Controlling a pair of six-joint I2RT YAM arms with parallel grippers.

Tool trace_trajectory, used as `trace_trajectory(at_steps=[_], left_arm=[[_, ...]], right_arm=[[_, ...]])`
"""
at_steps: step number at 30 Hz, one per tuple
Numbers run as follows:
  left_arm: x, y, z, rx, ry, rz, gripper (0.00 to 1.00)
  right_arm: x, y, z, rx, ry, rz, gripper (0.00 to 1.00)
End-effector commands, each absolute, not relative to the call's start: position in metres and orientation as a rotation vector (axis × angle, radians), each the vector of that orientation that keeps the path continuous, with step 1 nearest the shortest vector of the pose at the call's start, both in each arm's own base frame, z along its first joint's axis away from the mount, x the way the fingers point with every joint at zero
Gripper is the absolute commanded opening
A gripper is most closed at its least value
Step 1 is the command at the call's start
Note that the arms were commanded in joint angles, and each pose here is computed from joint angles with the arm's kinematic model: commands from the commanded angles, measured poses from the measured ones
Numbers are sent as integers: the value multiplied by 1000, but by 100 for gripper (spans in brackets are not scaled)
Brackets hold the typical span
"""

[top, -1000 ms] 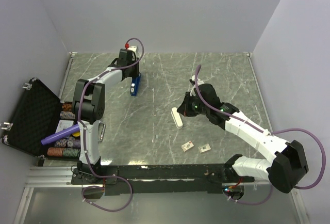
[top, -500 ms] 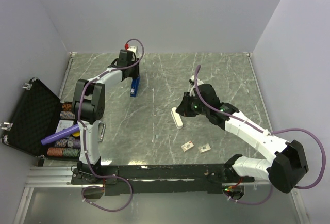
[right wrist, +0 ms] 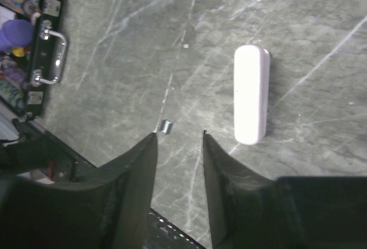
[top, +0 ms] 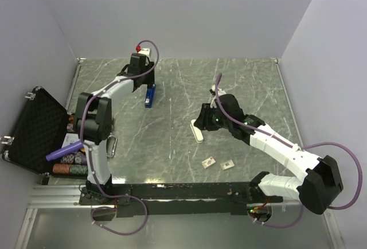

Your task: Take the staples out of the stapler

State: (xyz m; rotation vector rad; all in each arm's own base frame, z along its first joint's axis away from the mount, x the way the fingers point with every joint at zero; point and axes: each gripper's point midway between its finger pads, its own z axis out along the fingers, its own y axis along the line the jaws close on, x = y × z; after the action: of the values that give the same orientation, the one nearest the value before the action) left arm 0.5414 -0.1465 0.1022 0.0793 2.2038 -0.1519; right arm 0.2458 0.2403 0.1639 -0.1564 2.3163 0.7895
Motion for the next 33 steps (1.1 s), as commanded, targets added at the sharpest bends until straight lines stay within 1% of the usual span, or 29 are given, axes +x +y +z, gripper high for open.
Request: trace_trajectory(at_steps=[1,6,9,11,14,15,16,18,20,23,26,31,33], left_arm=[[523,-153,184,13,2049,-169,56],[488,-191,217,25,2031,-272,57],[462,-219,231,54,2030,-325,57],[441,-234,230,59,2048,-338,57],[405,-257,212,65,2117,-392,58],[394,-263,205,53,2145,-425,68],[383,-272,197,50,2177,-476,70],[364,-290,185,60,2226,-588,66],[350,-305,178,63,2258,-643,63],[339,-310,169,19,2311,-582,60],[333,-316,159,4,2362,-515,60],[319,-337,142,-16,2419,-447,64],[314,-345,134,-21,2446,-459,64]], right_arm=[[251,231,179,-143,2265,727,48],[256,210,185,-92,2241,612,57],[257,198,187,-54,2234,562,62],[256,189,186,-25,2235,536,64],[255,174,187,28,2228,487,69],[255,168,188,50,2224,469,70],[254,164,188,67,2222,455,71],[253,156,193,85,2195,440,71],[252,151,201,104,2158,440,72],[248,145,205,116,2145,434,72],[246,145,205,118,2144,442,73],[245,149,200,114,2159,466,73],[244,149,199,115,2163,469,73]])
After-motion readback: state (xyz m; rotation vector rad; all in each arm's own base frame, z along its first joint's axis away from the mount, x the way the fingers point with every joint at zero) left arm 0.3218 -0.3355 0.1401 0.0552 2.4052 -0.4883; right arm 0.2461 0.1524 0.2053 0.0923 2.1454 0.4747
